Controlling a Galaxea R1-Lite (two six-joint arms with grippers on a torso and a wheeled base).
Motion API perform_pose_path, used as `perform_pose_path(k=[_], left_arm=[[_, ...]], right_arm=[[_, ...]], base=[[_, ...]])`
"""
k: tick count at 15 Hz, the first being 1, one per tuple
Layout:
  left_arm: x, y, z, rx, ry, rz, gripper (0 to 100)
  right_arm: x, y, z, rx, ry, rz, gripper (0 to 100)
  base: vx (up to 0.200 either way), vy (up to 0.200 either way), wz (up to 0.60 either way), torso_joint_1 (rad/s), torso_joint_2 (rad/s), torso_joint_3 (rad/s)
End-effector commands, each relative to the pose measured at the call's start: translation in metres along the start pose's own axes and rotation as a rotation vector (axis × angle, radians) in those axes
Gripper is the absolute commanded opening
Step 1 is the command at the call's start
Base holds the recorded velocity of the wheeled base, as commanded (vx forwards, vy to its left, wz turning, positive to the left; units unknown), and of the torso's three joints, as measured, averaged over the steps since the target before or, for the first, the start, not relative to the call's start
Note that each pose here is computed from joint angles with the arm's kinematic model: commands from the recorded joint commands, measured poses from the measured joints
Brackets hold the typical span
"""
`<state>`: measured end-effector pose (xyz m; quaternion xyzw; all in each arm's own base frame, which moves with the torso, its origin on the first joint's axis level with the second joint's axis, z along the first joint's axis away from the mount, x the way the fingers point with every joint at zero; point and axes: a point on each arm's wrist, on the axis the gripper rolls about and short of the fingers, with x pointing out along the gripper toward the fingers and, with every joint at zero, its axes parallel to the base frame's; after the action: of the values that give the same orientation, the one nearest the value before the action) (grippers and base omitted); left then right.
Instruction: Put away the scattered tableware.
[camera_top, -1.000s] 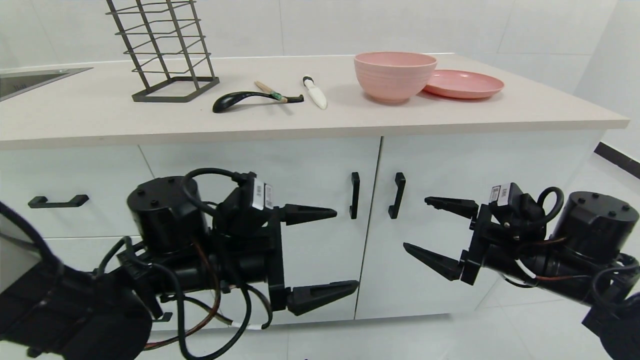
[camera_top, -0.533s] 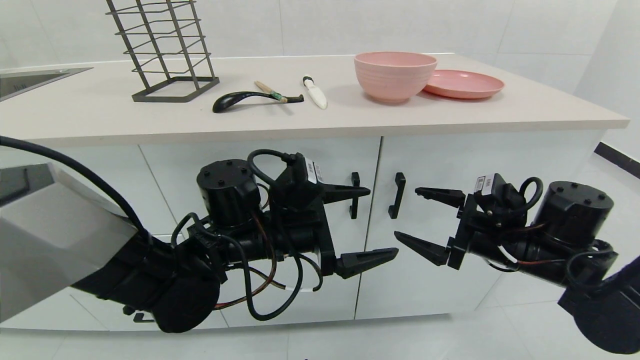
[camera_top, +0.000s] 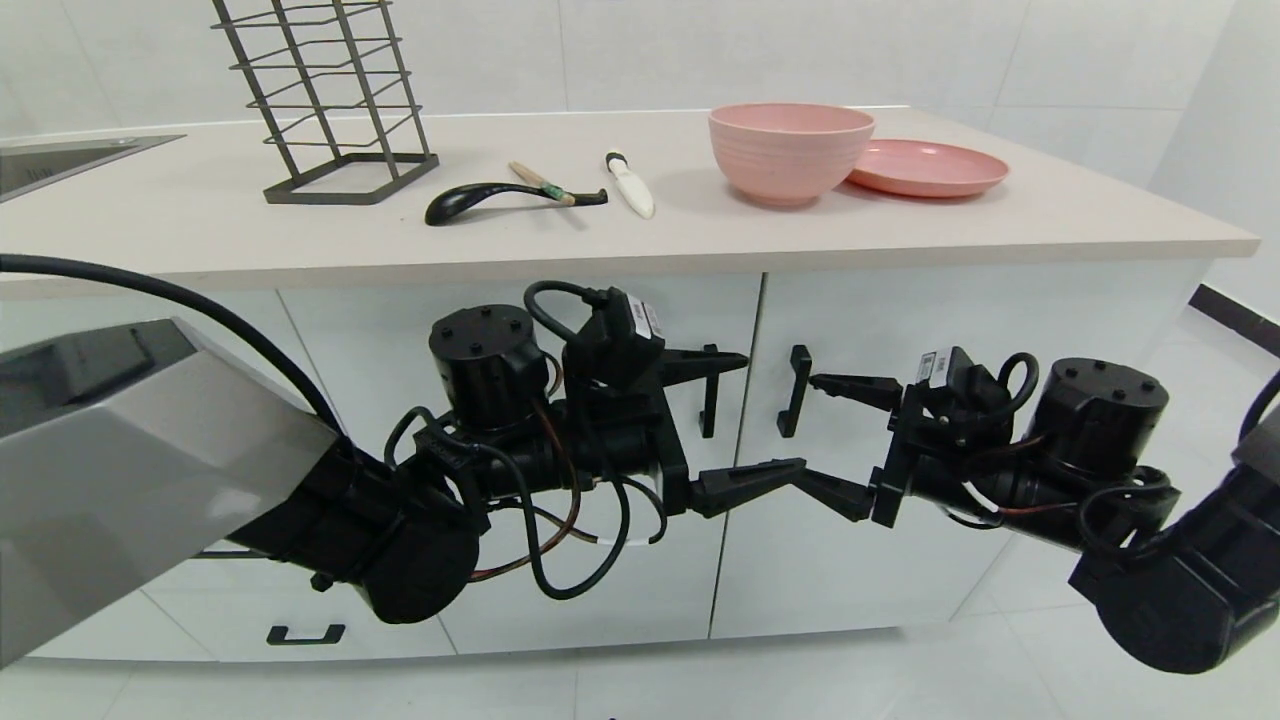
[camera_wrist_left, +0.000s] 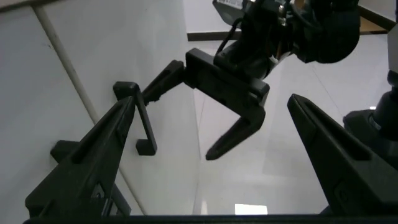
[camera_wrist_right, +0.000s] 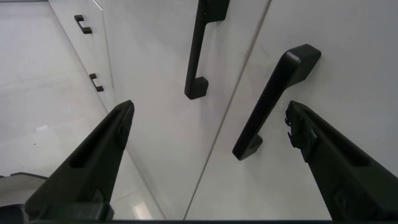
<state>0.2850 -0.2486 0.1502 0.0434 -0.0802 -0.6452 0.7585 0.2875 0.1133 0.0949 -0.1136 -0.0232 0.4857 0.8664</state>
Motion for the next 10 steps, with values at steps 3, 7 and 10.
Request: perform_pose_path(k=[3,7,10], left_arm=[[0.008,0.008,-0.003,0.005,-0.026,0.006,100],[0.008,0.008,-0.005,0.024,-0.046,0.008,100],[0.008,0.009,-0.005,0.023,-0.046,0.022,100]], right_arm=[[0.007,-0.007,-0.006,-0.002,-0.006,0.015,100],[0.014,-0.008,-0.011,-0.001,-0.012,0.046,100],[0.018,-0.003,-0.008,-0.008,-0.028,0.08,100]], base=[[0.0,0.0,0.0,0.0,0.0,0.0],[0.0,0.0,0.0,0.0,0.0,0.0],[0.0,0.0,0.0,0.0,0.0,0.0]])
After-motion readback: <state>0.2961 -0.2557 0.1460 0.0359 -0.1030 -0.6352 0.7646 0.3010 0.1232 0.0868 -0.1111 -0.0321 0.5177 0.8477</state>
